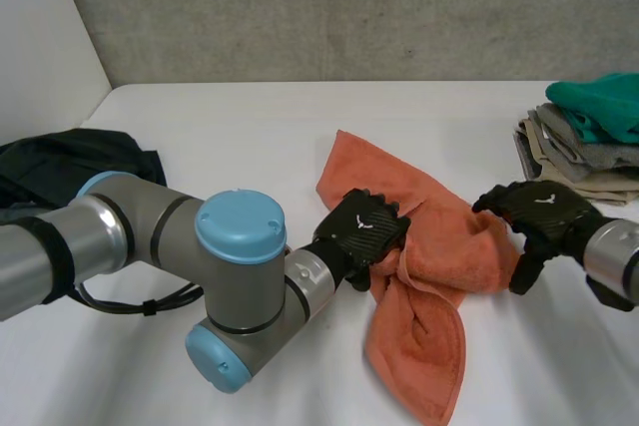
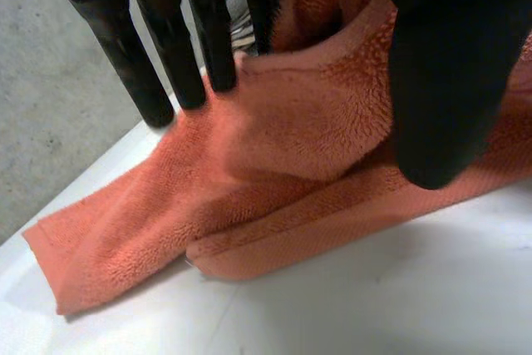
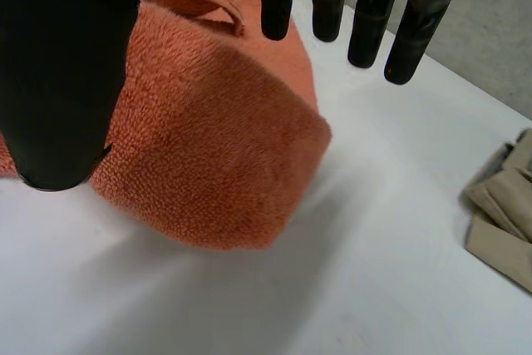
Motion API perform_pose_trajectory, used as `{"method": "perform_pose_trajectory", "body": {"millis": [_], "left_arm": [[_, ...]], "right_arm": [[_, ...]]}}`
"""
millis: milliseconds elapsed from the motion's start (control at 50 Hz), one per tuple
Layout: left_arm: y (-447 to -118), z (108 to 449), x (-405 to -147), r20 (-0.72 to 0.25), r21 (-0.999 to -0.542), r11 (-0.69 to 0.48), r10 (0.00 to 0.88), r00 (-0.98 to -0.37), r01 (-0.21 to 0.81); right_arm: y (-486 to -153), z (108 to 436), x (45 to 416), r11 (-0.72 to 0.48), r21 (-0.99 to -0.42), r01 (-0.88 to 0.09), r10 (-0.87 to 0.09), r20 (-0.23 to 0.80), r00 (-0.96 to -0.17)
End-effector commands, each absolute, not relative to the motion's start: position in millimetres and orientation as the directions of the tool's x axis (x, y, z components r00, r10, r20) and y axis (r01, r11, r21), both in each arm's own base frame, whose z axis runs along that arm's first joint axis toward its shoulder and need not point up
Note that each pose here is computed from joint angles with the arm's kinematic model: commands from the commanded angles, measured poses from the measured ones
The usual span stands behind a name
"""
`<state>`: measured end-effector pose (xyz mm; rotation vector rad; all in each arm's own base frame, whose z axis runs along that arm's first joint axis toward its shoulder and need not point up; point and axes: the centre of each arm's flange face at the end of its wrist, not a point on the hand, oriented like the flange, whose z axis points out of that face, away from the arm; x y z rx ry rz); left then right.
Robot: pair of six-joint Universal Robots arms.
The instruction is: Fold the laundry.
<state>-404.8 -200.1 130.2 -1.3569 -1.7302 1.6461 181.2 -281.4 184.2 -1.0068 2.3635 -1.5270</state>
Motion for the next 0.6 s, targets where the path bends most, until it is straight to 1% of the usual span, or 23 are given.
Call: {"method": "perform_pose_trajectory", "body": {"millis": [20,80,160,180,240,260,320,340,400,420,480,500,540,560,600], "left_arm": [[-207.4,131.1,-406.9,-0.334,-0.916,-0.154,0.806,-0.488,0.371],[-209.8,135.0,-406.1,-0.342,-0.916,-0.156,0.786,-0.514,0.370],[-219.8,157.1,-403.5,-0.368,-0.920,-0.184,0.714,-0.596,0.347],[-224.7,172.6,-401.9,-0.377,-0.923,-0.211,0.670,-0.640,0.323],[-231.4,198.4,-397.6,-0.382,-0.924,-0.256,0.599,-0.704,0.284],[-235.0,217.3,-394.5,-0.375,-0.924,-0.288,0.552,-0.745,0.252],[-239.4,247.8,-385.7,-0.360,-0.918,-0.336,0.489,-0.794,0.209],[-241.8,269.1,-377.4,-0.353,-0.909,-0.372,0.450,-0.820,0.187],[-242.6,295.1,-364.2,-0.355,-0.891,-0.418,0.401,-0.845,0.176],[-239.3,310.2,-357.2,-0.357,-0.878,-0.449,0.378,-0.854,0.168],[-230.4,333.2,-347.9,-0.356,-0.852,-0.502,0.346,-0.868,0.149],[-222.6,346.6,-342.1,-0.353,-0.835,-0.533,0.329,-0.876,0.136],[-215.2,357.9,-335.9,-0.350,-0.818,-0.561,0.313,-0.883,0.125],[-209.0,366.5,-329.8,-0.347,-0.803,-0.584,0.297,-0.889,0.118],[-203.1,374.5,-323.4,-0.346,-0.789,-0.604,0.281,-0.895,0.116]], "right_arm": [[-282.0,158.1,203.5,0.193,-0.863,-0.467,-0.649,0.245,-0.720],[-281.3,156.1,210.4,0.180,-0.861,-0.475,-0.665,0.249,-0.704],[-288.0,164.9,219.6,0.130,-0.871,-0.474,-0.665,0.278,-0.693],[-292.5,171.7,220.7,0.106,-0.874,-0.474,-0.650,0.300,-0.698],[-303.0,184.4,223.4,0.049,-0.881,-0.470,-0.612,0.346,-0.711],[-311.6,195.7,226.8,-0.010,-0.886,-0.463,-0.577,0.383,-0.721],[-321.5,221.2,233.8,-0.121,-0.888,-0.443,-0.511,0.439,-0.739],[-324.8,242.9,238.8,-0.201,-0.884,-0.423,-0.464,0.466,-0.754],[-327.9,273.5,244.7,-0.311,-0.868,-0.388,-0.395,0.489,-0.778],[-331.7,291.5,246.2,-0.379,-0.851,-0.364,-0.348,0.496,-0.796],[-337.0,313.3,247.1,-0.463,-0.826,-0.321,-0.294,0.485,-0.824],[-339.3,324.3,247.6,-0.504,-0.814,-0.289,-0.272,0.467,-0.842],[-339.1,334.3,249.1,-0.533,-0.807,-0.255,-0.267,0.446,-0.854],[-336.7,344.2,250.2,-0.553,-0.800,-0.232,-0.266,0.433,-0.861],[-334.2,351.0,248.6,-0.559,-0.800,-0.218,-0.264,0.421,-0.868]]}}
